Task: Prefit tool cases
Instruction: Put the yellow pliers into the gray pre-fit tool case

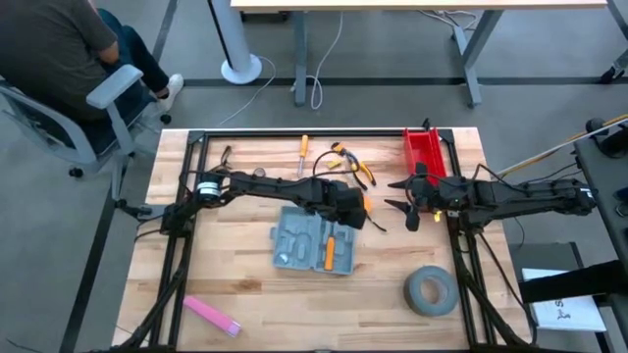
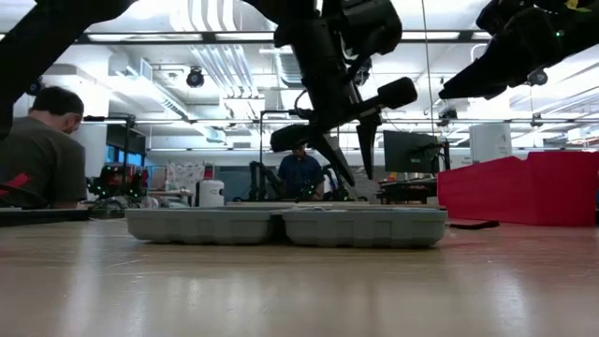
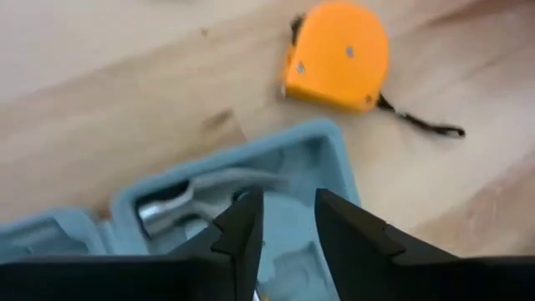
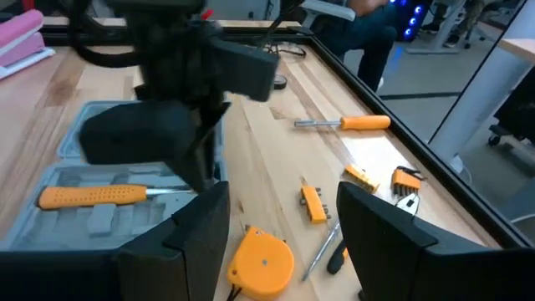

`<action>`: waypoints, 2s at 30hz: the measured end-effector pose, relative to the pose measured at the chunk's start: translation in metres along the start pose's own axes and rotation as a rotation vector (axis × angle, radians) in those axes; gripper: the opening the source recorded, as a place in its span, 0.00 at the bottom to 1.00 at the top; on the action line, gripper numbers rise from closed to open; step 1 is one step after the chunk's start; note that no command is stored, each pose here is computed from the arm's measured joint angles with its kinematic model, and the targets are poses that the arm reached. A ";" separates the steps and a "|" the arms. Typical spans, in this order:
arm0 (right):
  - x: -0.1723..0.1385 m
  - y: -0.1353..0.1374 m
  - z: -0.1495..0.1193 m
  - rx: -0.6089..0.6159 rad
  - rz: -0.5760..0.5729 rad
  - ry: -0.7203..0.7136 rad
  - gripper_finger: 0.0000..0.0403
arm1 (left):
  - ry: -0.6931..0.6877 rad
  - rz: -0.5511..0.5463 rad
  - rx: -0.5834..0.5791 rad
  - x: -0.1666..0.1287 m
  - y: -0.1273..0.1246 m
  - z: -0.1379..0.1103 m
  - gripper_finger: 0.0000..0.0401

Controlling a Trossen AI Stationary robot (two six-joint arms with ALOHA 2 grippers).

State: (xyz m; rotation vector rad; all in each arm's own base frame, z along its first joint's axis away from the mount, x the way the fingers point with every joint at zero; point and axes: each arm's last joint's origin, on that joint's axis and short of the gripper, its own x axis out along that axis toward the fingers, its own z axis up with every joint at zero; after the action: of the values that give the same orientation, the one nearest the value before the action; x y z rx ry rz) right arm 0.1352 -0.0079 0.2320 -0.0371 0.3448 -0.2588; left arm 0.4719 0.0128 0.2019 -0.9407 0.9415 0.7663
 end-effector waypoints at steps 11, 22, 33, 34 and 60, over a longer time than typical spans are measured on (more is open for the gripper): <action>0.001 0.000 -0.003 -0.002 0.001 0.007 0.49 | -0.223 0.043 0.108 -0.043 0.012 0.037 0.28; 0.007 0.002 -0.016 -0.028 -0.006 -0.008 0.49 | -0.276 0.097 0.355 -0.051 0.029 0.070 0.23; 0.004 0.001 -0.005 -0.002 -0.007 -0.042 0.49 | -0.182 -0.008 0.305 -0.048 0.033 0.077 0.21; 0.004 0.001 -0.005 0.002 -0.006 -0.042 0.49 | -0.178 -0.015 0.276 -0.048 0.032 0.077 0.22; 0.006 0.002 -0.011 0.083 -0.002 -0.049 0.49 | -0.171 -0.088 0.165 -0.046 0.032 0.083 0.28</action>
State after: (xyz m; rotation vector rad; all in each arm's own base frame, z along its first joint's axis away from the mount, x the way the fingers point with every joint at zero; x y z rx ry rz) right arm 0.1377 -0.0078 0.2196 0.0379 0.2852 -0.2737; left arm 0.4526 0.0942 0.2563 -0.7552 0.7956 0.6724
